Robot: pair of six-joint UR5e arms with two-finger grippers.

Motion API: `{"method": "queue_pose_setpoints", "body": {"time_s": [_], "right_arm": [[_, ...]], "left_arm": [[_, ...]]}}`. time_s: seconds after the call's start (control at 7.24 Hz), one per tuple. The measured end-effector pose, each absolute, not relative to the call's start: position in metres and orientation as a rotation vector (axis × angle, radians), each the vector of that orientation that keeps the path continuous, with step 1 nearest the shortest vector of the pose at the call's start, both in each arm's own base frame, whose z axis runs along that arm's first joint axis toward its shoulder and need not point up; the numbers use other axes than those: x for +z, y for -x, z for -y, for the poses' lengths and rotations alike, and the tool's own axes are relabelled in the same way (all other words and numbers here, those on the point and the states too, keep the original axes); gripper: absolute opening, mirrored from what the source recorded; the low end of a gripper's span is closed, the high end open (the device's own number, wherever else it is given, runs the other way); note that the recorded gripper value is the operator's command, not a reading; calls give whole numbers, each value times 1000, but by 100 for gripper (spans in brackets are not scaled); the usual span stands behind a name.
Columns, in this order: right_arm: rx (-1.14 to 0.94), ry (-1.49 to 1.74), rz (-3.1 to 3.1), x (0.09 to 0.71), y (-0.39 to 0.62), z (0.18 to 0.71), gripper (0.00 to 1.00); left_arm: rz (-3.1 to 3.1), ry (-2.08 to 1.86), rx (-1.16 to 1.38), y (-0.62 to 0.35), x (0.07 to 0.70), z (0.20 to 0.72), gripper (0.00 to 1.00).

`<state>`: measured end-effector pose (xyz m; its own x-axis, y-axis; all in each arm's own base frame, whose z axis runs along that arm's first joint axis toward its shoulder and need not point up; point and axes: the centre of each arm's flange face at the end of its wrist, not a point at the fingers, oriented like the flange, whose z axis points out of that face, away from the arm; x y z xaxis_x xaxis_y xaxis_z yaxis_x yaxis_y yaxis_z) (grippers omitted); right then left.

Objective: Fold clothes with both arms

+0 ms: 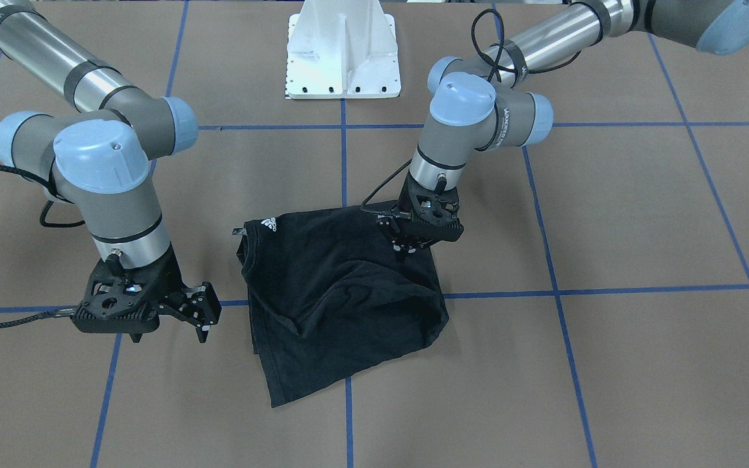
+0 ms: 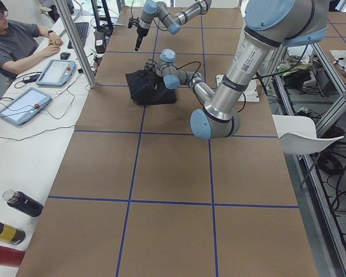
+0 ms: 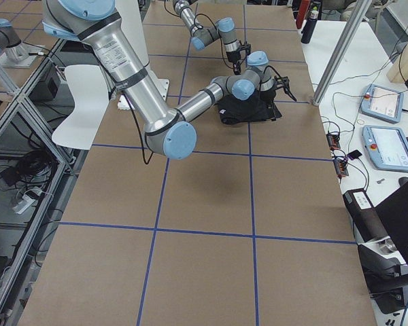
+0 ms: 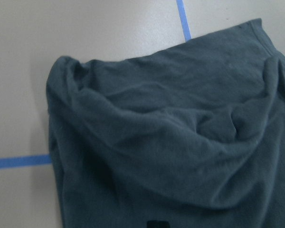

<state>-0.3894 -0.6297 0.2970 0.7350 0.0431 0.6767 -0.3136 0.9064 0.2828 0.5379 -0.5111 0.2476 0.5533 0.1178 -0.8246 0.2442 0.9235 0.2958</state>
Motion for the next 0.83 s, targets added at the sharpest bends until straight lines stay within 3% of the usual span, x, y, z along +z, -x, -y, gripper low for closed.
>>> {"method": "queue_pose_setpoints", "body": {"time_s": [0.41, 0.83], "right_arm": [[201, -396, 719, 301, 387, 630, 100], [201, -396, 718, 302, 386, 630, 100]], "left_arm": [[-965, -466, -116, -548, 271, 590, 0], [-856, -564, -99, -485, 308, 675, 0]]}}
